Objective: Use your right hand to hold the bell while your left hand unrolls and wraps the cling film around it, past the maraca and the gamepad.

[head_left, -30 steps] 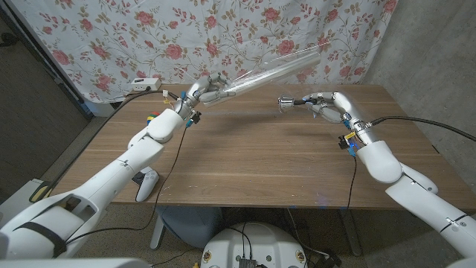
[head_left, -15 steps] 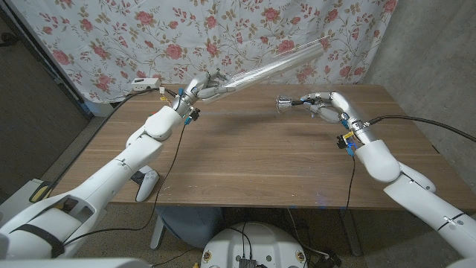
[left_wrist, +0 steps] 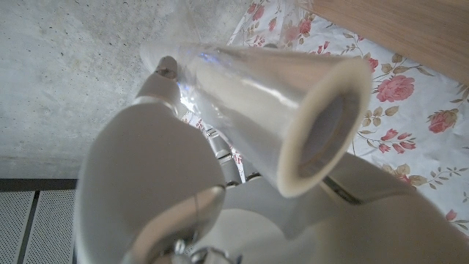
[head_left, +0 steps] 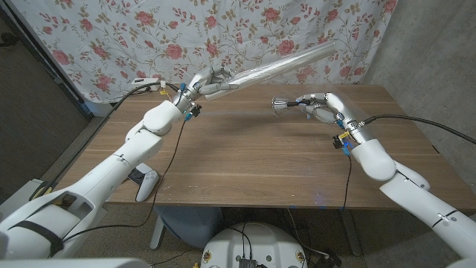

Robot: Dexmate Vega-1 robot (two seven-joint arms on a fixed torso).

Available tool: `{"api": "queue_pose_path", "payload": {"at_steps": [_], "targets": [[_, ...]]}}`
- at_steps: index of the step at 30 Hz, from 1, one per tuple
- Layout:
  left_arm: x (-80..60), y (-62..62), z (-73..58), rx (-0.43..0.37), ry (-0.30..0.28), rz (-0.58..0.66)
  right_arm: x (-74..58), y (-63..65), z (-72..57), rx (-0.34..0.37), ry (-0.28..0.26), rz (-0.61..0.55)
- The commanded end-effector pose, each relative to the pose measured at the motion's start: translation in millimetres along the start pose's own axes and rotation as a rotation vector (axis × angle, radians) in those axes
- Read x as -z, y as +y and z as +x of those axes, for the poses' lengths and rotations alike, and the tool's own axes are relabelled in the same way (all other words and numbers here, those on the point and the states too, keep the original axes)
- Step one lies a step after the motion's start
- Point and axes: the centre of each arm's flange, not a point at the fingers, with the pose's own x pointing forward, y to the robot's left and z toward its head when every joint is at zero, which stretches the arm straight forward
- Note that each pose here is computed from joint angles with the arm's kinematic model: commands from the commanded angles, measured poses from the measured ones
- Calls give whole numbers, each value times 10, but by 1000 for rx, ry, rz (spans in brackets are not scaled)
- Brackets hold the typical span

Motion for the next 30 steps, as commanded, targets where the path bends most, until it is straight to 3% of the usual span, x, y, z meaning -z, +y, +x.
{"api": "queue_pose_path", "payload": {"at_steps": [1, 13, 23, 30], "targets": [[-90, -53, 36, 45, -26, -9, 17, 53, 57, -8, -12, 17], [-186, -96, 36, 90, -43, -28, 29, 100, 160, -8, -28, 34], [-260, -103, 0, 105, -56, -33, 90, 18, 184, 4, -16, 26], [-297, -121, -6, 117, -61, -39, 53, 8, 205, 4, -28, 17]]}}
